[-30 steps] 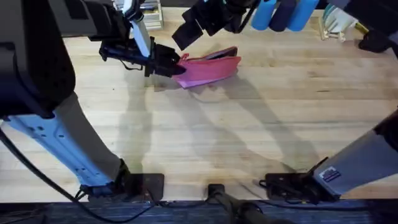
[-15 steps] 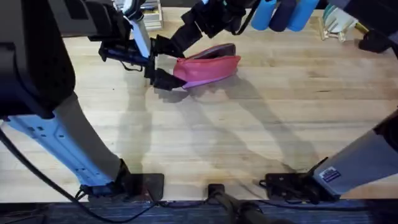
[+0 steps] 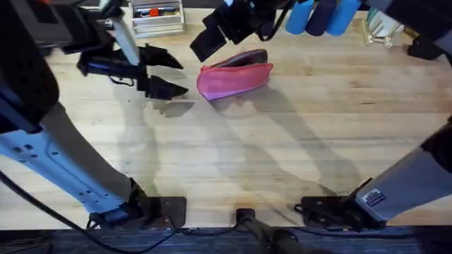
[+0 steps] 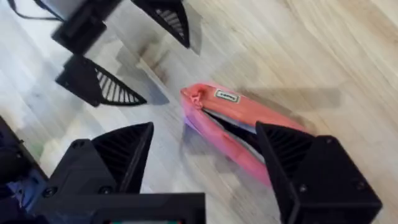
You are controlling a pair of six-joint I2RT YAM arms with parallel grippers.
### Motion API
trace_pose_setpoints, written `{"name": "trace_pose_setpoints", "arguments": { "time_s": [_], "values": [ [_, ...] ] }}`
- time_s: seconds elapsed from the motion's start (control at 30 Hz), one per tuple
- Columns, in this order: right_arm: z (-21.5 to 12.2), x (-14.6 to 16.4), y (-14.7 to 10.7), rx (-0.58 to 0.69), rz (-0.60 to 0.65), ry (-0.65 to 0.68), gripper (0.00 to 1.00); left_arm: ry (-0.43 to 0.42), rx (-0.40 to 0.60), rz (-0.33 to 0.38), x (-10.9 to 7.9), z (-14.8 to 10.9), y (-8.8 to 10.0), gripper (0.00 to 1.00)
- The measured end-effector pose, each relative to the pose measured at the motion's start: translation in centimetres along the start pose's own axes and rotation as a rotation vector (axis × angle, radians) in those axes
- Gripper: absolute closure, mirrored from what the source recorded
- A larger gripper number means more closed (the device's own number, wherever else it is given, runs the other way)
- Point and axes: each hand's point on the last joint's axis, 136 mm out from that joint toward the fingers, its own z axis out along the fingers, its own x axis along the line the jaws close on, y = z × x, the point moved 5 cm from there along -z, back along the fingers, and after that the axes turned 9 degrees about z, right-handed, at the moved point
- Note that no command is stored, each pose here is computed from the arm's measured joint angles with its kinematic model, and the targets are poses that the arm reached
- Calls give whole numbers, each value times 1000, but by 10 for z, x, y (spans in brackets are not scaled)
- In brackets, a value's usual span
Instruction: Unzip the bag, pick up the pens from the table one at a time and place them inside, then zip the bag closed.
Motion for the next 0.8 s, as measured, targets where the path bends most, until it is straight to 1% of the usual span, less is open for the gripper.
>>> {"name": "trace_pose_setpoints", "arguments": {
  "time_s": [0.1,0.2,0.37,0.53,0.8],
  "values": [
    [13,5,-1,16,-12,12,4,21,-8,-36,-2,-13,-5,7],
    [30,13,-3,37,-28,25,5,22,-15,-41,-6,-20,-7,7],
    [53,22,-7,66,-48,42,5,14,-26,0,-13,-28,-8,8],
    [66,20,-9,79,-49,39,4,29,-28,49,-13,-33,-10,8],
    [76,18,-5,61,-53,35,4,38,-28,71,-13,-36,-11,8]
  ]
}}
